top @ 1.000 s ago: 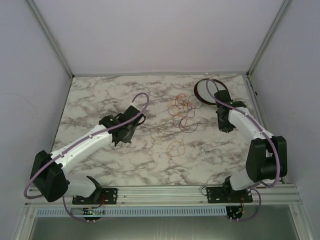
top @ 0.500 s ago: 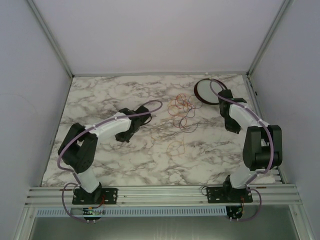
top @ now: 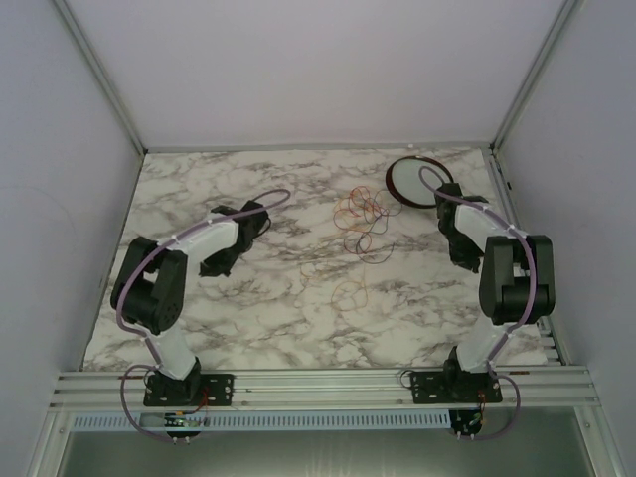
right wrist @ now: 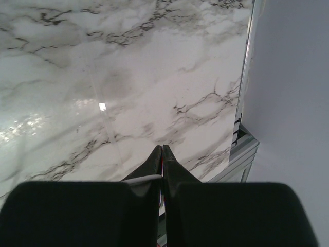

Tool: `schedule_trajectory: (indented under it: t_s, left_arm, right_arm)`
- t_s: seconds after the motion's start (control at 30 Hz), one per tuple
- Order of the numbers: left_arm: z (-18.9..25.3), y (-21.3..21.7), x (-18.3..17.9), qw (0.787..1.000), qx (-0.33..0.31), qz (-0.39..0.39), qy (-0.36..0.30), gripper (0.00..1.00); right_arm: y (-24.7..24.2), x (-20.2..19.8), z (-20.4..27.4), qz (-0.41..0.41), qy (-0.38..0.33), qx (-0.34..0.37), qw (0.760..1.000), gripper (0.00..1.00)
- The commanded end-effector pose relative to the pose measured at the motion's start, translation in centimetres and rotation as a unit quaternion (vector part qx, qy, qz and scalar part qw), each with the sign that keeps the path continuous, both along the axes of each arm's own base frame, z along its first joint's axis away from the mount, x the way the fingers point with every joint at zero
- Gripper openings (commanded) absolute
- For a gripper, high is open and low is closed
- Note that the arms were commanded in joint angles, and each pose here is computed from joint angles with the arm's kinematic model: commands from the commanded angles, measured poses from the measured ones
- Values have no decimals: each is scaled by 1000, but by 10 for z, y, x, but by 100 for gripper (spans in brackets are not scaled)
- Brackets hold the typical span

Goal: Zip-tie the wires
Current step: Straighten the cable at the center of the board.

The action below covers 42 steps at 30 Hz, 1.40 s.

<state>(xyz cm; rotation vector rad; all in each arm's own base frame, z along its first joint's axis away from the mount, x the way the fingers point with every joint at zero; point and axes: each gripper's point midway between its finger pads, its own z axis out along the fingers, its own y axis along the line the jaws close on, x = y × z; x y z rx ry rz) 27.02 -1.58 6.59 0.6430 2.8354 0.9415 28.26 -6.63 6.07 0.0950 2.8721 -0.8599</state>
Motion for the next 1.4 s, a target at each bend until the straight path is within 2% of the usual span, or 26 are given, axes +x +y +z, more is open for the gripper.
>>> schedule_trajectory:
  t_s: [0.0, 0.2, 0.47, 0.6, 0.8, 0.9, 1.0, 1.1, 1.23, 1.37]
  left_arm:
    - [8, 28, -6, 999, 16, 31, 4, 0]
    - [-4, 39, -9, 998, 6, 59, 16, 0]
    - [-5, 22, -8, 997, -53, 47, 10, 0]
    - [-8, 3, -9, 996, -79, 22, 25, 0]
    - [-19, 0, -11, 998, -53, 11, 44, 5]
    - [-21, 2, -10, 998, -46, 10, 45, 9]
    - [-23, -2, -5, 998, -55, 8, 40, 19]
    - [-25, -2, -2, 998, -52, 8, 39, 29]
    - [-27, -2, 0, 998, -48, 8, 37, 40]
    - [-22, 0, 5, 999, -42, 8, 25, 62]
  right_arm:
    - [-14, 5, 10, -25, -14, -11, 1000, 0]
    - [-19, 3, 4, -33, -6, -3, 999, 0]
    - [-7, 3, -7, -18, 8, 29, 999, 0]
    - [1, 1, -23, -9, 39, 41, 998, 0]
    - [13, -1, -37, 6, 71, 36, 997, 2]
    - [20, 2, -37, 12, 68, 53, 996, 11]
    - [30, 12, -30, 22, 52, 76, 995, 19]
    - [38, 17, -19, 34, 44, 86, 995, 33]
    - [46, 20, -10, 46, 34, 107, 993, 41]
    - [52, 24, 3, 56, 14, 126, 990, 51]
